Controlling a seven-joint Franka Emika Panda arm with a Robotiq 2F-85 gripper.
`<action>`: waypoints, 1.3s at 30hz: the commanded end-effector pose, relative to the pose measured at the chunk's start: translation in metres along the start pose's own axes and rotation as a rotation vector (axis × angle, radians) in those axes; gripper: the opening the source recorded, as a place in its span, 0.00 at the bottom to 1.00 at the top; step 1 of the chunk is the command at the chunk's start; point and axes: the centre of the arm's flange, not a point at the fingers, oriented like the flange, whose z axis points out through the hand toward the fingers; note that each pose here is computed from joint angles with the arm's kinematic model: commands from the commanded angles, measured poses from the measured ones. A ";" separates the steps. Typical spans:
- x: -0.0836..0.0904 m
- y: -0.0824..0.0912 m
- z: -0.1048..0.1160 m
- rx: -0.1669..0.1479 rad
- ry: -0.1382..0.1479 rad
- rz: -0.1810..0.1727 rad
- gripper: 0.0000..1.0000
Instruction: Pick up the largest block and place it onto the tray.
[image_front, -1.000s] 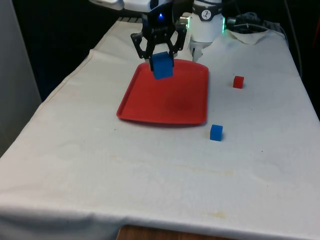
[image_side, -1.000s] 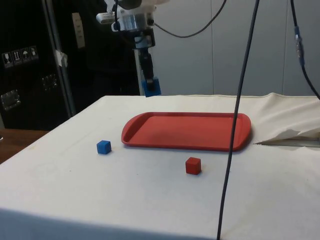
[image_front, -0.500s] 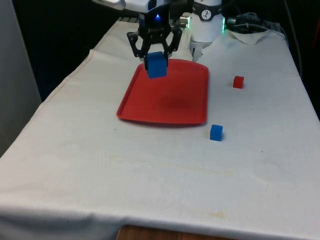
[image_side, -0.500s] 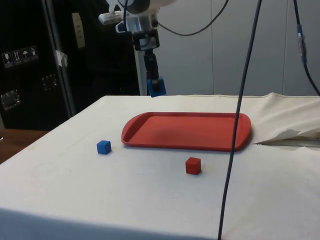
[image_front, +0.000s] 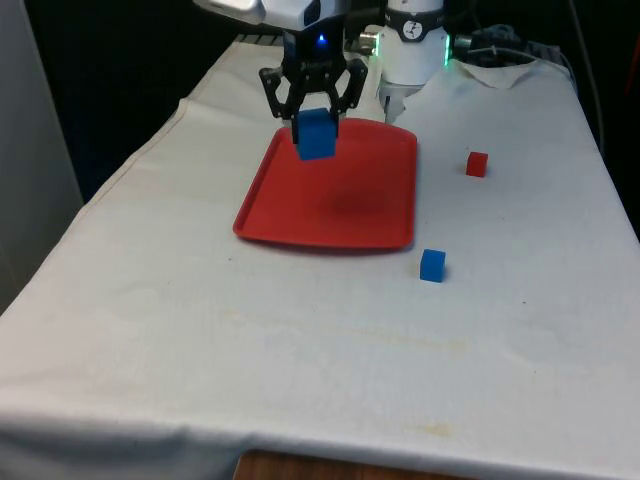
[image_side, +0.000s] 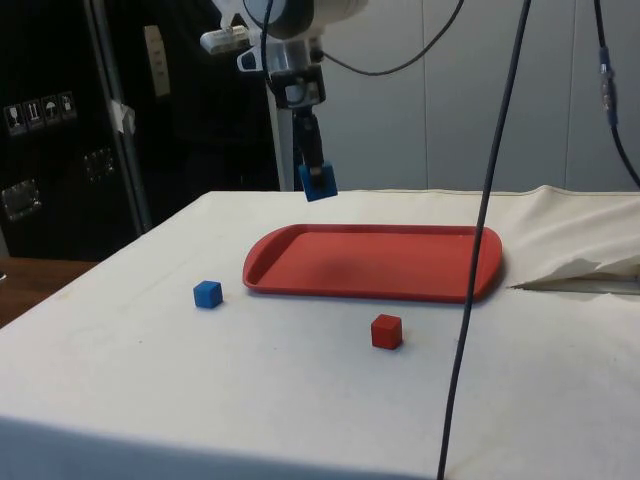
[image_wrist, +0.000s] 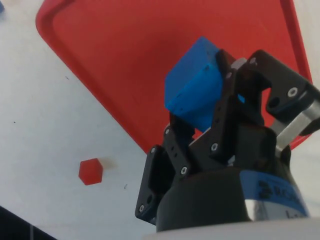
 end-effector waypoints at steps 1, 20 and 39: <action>-0.006 -0.004 0.002 -0.017 0.006 0.004 0.00; -0.014 -0.040 0.035 -0.008 0.036 0.045 0.00; -0.029 -0.065 0.070 -0.035 0.077 0.103 0.00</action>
